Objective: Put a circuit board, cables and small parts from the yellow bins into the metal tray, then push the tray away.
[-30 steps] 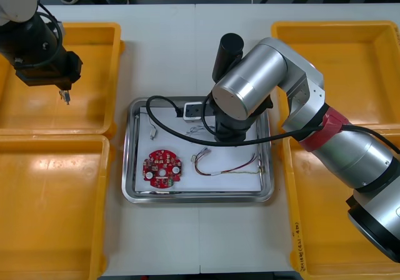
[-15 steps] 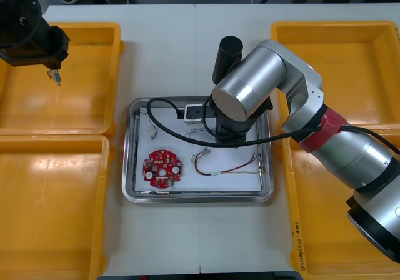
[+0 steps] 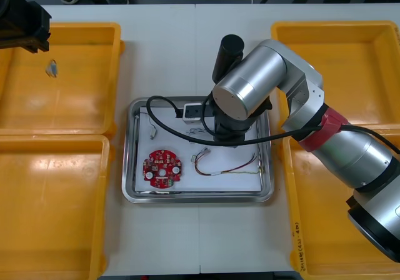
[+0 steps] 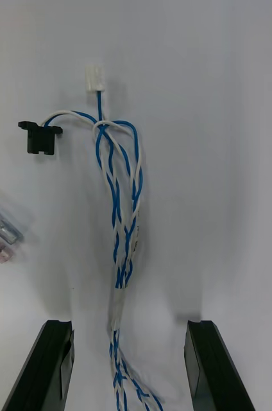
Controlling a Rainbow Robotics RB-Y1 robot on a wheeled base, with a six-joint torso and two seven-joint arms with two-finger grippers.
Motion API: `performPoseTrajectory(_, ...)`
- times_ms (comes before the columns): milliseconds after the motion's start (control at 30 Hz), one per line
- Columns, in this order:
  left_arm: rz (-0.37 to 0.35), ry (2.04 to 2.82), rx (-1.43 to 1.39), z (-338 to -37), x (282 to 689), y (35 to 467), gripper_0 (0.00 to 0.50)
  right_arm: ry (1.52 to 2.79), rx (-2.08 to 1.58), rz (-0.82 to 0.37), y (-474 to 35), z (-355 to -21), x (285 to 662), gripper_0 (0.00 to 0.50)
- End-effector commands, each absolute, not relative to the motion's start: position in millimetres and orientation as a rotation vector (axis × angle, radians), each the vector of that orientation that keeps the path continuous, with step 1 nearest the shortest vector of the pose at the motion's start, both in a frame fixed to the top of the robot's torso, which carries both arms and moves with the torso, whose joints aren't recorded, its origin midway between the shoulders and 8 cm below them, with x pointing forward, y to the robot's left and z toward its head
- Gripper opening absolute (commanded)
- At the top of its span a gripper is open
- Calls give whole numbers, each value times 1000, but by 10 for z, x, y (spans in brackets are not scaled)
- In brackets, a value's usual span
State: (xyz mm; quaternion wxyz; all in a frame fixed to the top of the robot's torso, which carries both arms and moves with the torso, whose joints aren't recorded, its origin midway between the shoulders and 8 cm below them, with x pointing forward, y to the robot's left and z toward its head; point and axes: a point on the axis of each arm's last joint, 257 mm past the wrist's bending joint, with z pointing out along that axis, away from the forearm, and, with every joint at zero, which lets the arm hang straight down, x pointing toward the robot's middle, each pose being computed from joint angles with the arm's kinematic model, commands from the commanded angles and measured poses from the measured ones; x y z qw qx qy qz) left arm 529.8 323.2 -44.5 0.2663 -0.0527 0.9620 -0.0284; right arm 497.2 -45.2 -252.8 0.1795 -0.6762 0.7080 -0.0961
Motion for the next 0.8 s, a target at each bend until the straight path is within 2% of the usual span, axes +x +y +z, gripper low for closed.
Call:
performPoseTrajectory(33, -52, 2545, -258, -243, 5263, 3458, 500, 1907, -1897, -260, -279, -2035, 5076, 500)
performPoseTrajectory(467, -36, 2556, -295, -399, 5264, 3527, 500, 1998, -1819, -157, -526, -1478, 4940, 500)
performPoseTrajectory(700, -50, 2562, -334, -591, 5400, 3486, 500, 2143, -1661, -176, -762, -1268, 4759, 500)
performPoseTrajectory(800, -65, 2569, -361, -672, 5442, 3466, 500, 2209, -1578, -133, -809, -1205, 4676, 500)
